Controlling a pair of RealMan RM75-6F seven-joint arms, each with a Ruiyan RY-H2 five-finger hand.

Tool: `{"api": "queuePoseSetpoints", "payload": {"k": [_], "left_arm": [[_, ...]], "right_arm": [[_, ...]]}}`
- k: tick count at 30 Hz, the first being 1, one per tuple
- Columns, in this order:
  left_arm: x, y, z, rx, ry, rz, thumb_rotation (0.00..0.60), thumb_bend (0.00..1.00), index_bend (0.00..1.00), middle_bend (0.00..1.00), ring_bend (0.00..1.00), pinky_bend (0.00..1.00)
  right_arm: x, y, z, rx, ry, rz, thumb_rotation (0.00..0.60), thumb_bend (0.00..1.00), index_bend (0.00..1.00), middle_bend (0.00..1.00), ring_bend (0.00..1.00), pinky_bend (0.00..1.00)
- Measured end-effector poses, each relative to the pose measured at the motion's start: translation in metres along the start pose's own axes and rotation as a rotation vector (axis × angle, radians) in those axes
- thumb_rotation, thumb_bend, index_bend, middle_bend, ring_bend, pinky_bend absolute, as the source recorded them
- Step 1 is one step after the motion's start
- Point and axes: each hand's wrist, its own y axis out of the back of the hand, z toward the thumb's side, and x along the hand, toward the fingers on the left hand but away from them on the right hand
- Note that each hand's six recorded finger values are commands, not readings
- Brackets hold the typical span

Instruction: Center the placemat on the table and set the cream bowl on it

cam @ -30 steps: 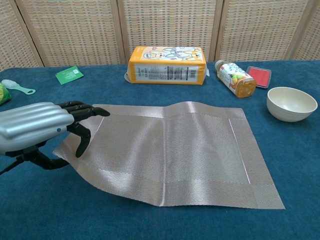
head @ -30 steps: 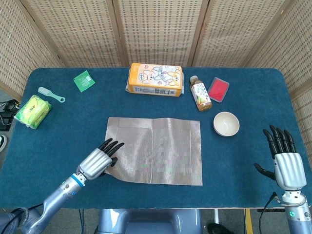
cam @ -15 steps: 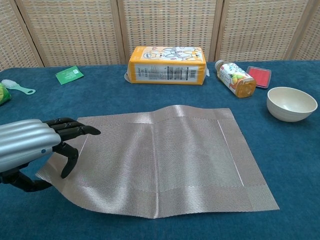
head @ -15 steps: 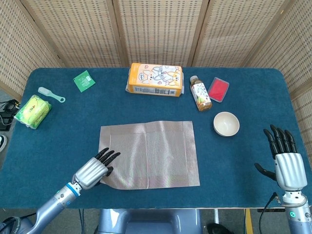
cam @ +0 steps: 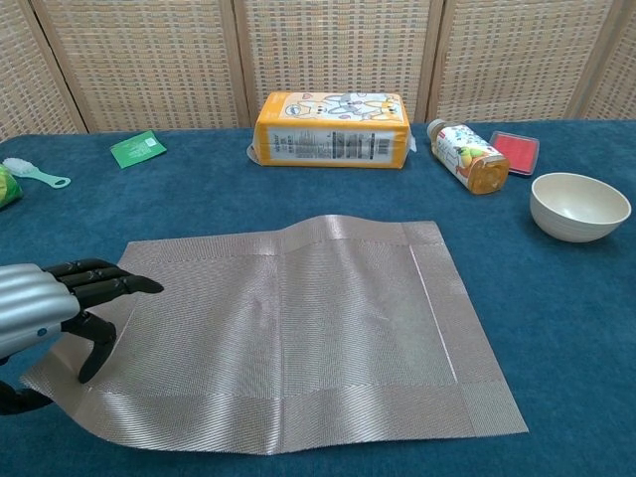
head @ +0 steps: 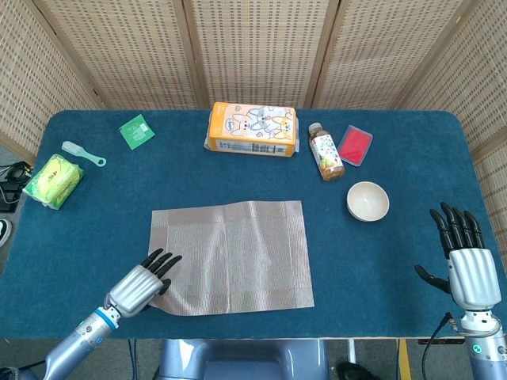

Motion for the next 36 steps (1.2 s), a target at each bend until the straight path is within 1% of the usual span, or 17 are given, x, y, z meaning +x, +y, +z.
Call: {"api": "queuePoseSetpoints", "payload": {"k": [5,6,7,8,9,11,12,15,17,20,23,26,28,30,32,33,36], "left_arm": [[-0.005,-0.002,-0.005,-0.002,0.018,-0.006,0.6,0.5,0.74,0.0,0.0,0.0],[-0.005,-0.002,-0.006,-0.001,0.021,-0.003,0.6,0.49,0.7,0.0,0.0,0.0],[-0.006,-0.002,-0.007,-0.001,0.025,-0.001,0.6,0.46,0.65,0.0,0.0,0.0],[-0.007,-0.002,-0.008,-0.002,0.027,-0.003,0.6,0.32,0.49,0.0,0.0,0.0],[-0.007,-0.002,-0.009,-0.003,0.028,-0.008,0.6,0.18,0.29,0.0,0.0,0.0],[-0.009,-0.003,-0.01,-0.008,0.026,-0.021,0.6,0.0,0.03,0.0,0.0,0.0],[-0.011,-0.003,-0.01,-0.021,0.022,-0.032,0.6,0.0,0.0,0.0,0.0,0.0],[-0.017,0.002,-0.012,-0.061,0.018,-0.038,0.6,0.0,0.0,0.0,0.0,0.0],[-0.024,0.01,-0.016,-0.081,0.019,-0.022,0.6,0.0,0.0,0.0,0.0,0.0],[-0.032,0.024,-0.019,-0.097,0.028,0.023,0.6,0.0,0.0,0.0,0.0,0.0],[-0.039,0.039,-0.024,-0.114,0.055,0.092,0.6,0.0,0.0,0.0,0.0,0.0],[-0.045,0.062,-0.034,-0.128,0.109,0.193,0.6,0.0,0.0,0.0,0.0,0.0],[-0.049,0.079,-0.044,-0.143,0.159,0.267,0.6,0.0,0.0,0.0,0.0,0.0],[-0.052,0.091,-0.056,-0.162,0.215,0.313,0.6,0.0,0.0,0.0,0.0,0.0],[-0.055,0.099,-0.068,-0.178,0.274,0.344,0.6,0.0,0.0,0.0,0.0,0.0],[-0.057,0.104,-0.076,-0.189,0.315,0.362,0.6,0.0,0.0,0.0,0.0,0.0],[-0.063,0.115,-0.092,-0.209,0.398,0.401,0.6,0.0,0.0,0.0,0.0,0.0]], "right_arm": [[0.0,0.001,0.0,0.0,0.001,-0.001,0.6,0.0,0.0,0.0,0.0,0.0],[0.0,0.001,0.001,0.0,0.001,-0.001,0.6,0.0,0.0,0.0,0.0,0.0],[0.0,0.001,0.001,0.0,0.002,-0.001,0.6,0.0,0.0,0.0,0.0,0.0],[0.001,0.001,0.001,0.001,0.002,-0.001,0.6,0.0,0.0,0.0,0.0,0.0],[0.001,0.001,0.001,0.002,0.003,-0.001,0.6,0.0,0.0,0.0,0.0,0.0],[0.001,0.001,0.001,0.002,0.002,-0.001,0.6,0.0,0.0,0.0,0.0,0.0],[0.001,0.0,0.001,0.003,0.002,-0.001,0.6,0.0,0.0,0.0,0.0,0.0],[0.0,-0.001,0.0,0.005,-0.002,0.005,0.6,0.0,0.0,0.0,0.0,0.0],[0.0,-0.002,0.0,0.007,-0.003,0.01,0.6,0.0,0.0,0.0,0.0,0.0],[0.0,-0.004,-0.001,0.012,-0.006,0.016,0.6,0.0,0.0,0.0,0.0,0.0],[-0.001,-0.007,-0.003,0.019,-0.016,0.029,0.6,0.0,0.0,0.0,0.0,0.0],[-0.004,-0.012,-0.006,0.026,-0.03,0.051,0.6,0.0,0.0,0.0,0.0,0.0],[-0.006,-0.016,-0.009,0.03,-0.04,0.071,0.6,0.0,0.0,0.0,0.0,0.0],[-0.01,-0.022,-0.011,0.031,-0.047,0.098,0.6,0.0,0.0,0.0,0.0,0.0],[-0.016,-0.03,-0.012,0.029,-0.05,0.134,0.6,0.0,0.0,0.0,0.0,0.0],[-0.021,-0.036,-0.013,0.027,-0.05,0.162,0.6,0.0,0.0,0.0,0.0,0.0],[-0.034,-0.05,-0.014,0.027,-0.048,0.23,0.6,0.0,0.0,0.0,0.0,0.0]]}}
